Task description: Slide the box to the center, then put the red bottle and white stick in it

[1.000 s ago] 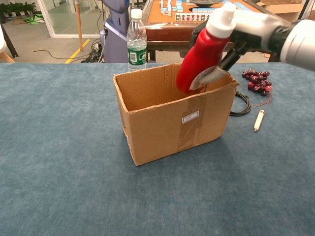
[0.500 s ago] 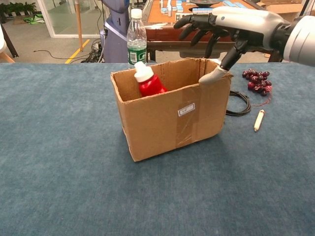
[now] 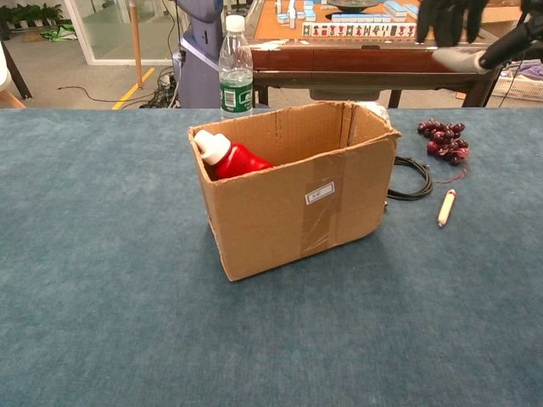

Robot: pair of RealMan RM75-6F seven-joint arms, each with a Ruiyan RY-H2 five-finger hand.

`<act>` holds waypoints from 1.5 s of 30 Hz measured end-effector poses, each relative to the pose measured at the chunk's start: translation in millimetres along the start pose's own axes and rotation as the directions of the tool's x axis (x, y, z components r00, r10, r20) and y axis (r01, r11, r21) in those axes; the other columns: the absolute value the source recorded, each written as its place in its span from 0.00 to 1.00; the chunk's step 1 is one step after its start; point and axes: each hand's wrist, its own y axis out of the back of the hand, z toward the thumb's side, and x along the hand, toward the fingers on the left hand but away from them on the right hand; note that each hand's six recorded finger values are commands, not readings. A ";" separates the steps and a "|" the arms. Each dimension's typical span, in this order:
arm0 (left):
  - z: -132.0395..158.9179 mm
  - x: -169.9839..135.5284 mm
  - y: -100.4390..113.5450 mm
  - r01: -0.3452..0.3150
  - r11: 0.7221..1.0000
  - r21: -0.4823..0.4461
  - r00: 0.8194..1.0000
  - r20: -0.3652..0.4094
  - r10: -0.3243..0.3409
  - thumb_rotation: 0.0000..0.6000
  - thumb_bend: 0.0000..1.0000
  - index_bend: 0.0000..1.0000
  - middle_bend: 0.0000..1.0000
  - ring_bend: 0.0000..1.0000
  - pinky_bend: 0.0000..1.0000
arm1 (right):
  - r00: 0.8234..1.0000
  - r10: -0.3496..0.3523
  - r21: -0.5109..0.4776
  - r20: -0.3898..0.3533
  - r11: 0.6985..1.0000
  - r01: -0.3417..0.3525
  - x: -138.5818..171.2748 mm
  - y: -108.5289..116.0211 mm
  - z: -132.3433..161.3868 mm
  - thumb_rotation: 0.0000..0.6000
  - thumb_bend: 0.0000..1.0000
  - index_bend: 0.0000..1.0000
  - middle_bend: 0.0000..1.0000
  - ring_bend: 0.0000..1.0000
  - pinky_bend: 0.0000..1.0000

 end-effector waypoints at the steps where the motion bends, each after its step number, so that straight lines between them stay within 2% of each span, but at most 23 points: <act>1: 0.1 0.2 -0.6 0.002 1.000 0.001 1.000 0.000 -0.002 1.00 0.00 0.41 0.33 0.19 0.28 | 1.000 -0.008 0.026 0.014 1.000 0.007 3.7 1.1 -4.9 1.00 0.81 0.76 0.82 0.75 0.67; 4: 0.5 0.5 -1.5 0.005 1.000 0.001 1.000 0.001 -0.005 1.00 0.00 0.41 0.33 0.19 0.28 | 0.999 -0.006 0.107 0.051 0.994 0.001 12.0 -0.7 -19.1 1.00 0.77 0.79 0.87 0.79 0.68; 8: 0.0 0.7 -1.9 0.006 1.000 0.000 1.000 -0.001 -0.006 1.00 0.00 0.41 0.33 0.19 0.28 | 0.994 0.023 0.201 0.106 0.979 -0.044 24.0 -8.6 -40.2 1.00 0.73 0.79 0.88 0.79 0.68; 10: -0.3 0.8 -2.1 0.007 1.000 0.002 1.000 -0.002 -0.007 1.00 0.00 0.41 0.33 0.19 0.28 | 0.991 0.041 0.222 0.126 0.973 -0.069 30.1 -14.2 -49.3 1.00 0.62 0.78 0.86 0.79 0.68; 15: 0.0 0.8 -3.0 0.010 1.000 0.004 1.000 -0.001 -0.010 1.00 0.00 0.41 0.33 0.19 0.28 | 0.981 0.126 0.225 0.150 0.961 -0.158 42.1 -31.7 -63.6 1.00 0.10 0.62 0.69 0.69 0.68; 16: -0.1 0.8 -3.2 0.010 1.000 0.004 1.000 -0.001 -0.010 1.00 0.00 0.41 0.33 0.19 0.28 | 0.976 0.151 0.232 0.158 0.955 -0.185 44.9 -36.7 -67.5 1.00 0.04 0.61 0.67 0.67 0.68; 18: -0.2 0.9 -3.5 0.011 1.000 0.005 1.000 -0.002 -0.011 1.00 0.00 0.41 0.33 0.19 0.28 | 0.967 0.187 0.249 0.172 0.942 -0.226 48.6 -44.0 -73.1 1.00 0.00 0.57 0.64 0.66 0.69; 21: -0.4 1.0 -3.5 0.011 1.000 0.004 1.000 -0.002 -0.011 1.00 0.00 0.41 0.33 0.19 0.29 | 0.949 0.243 0.279 0.198 0.915 -0.293 53.1 -55.6 -81.3 1.00 0.00 0.50 0.65 0.68 0.75; 27: -1.0 0.8 -3.3 0.011 1.000 0.002 1.000 -0.004 -0.011 1.00 0.00 0.41 0.33 0.19 0.30 | 0.909 0.337 0.336 0.244 0.850 -0.405 54.8 -77.7 -93.8 1.00 0.00 0.45 0.94 0.95 0.94; 29: -1.1 0.7 -3.3 0.011 1.000 0.003 1.000 -0.004 -0.011 1.00 0.00 0.41 0.33 0.19 0.31 | 0.898 0.360 0.350 0.253 0.831 -0.432 52.5 -84.9 -96.6 1.00 0.00 0.45 0.99 0.99 0.98; 33: -1.7 0.8 -3.4 0.012 1.000 0.002 1.000 -0.006 -0.012 1.00 0.00 0.41 0.33 0.19 0.32 | 0.885 0.390 0.362 0.253 0.811 -0.461 46.4 -95.3 -99.9 1.00 0.00 0.45 1.00 1.00 1.00; 37: -2.0 0.9 -3.6 0.013 1.000 0.002 1.000 -0.008 -0.012 1.00 0.00 0.41 0.33 0.19 0.32 | 0.876 0.417 0.353 0.242 0.803 -0.480 40.8 -104.4 -103.6 1.00 0.00 0.45 1.00 1.00 1.00; 45: -4.4 1.5 -4.7 0.018 1.000 0.005 1.000 -0.017 -0.018 1.00 0.00 0.41 0.33 0.19 0.34 | 0.868 0.455 0.363 0.198 0.789 -0.496 29.8 -125.3 -108.6 1.00 0.01 0.45 1.00 1.00 1.00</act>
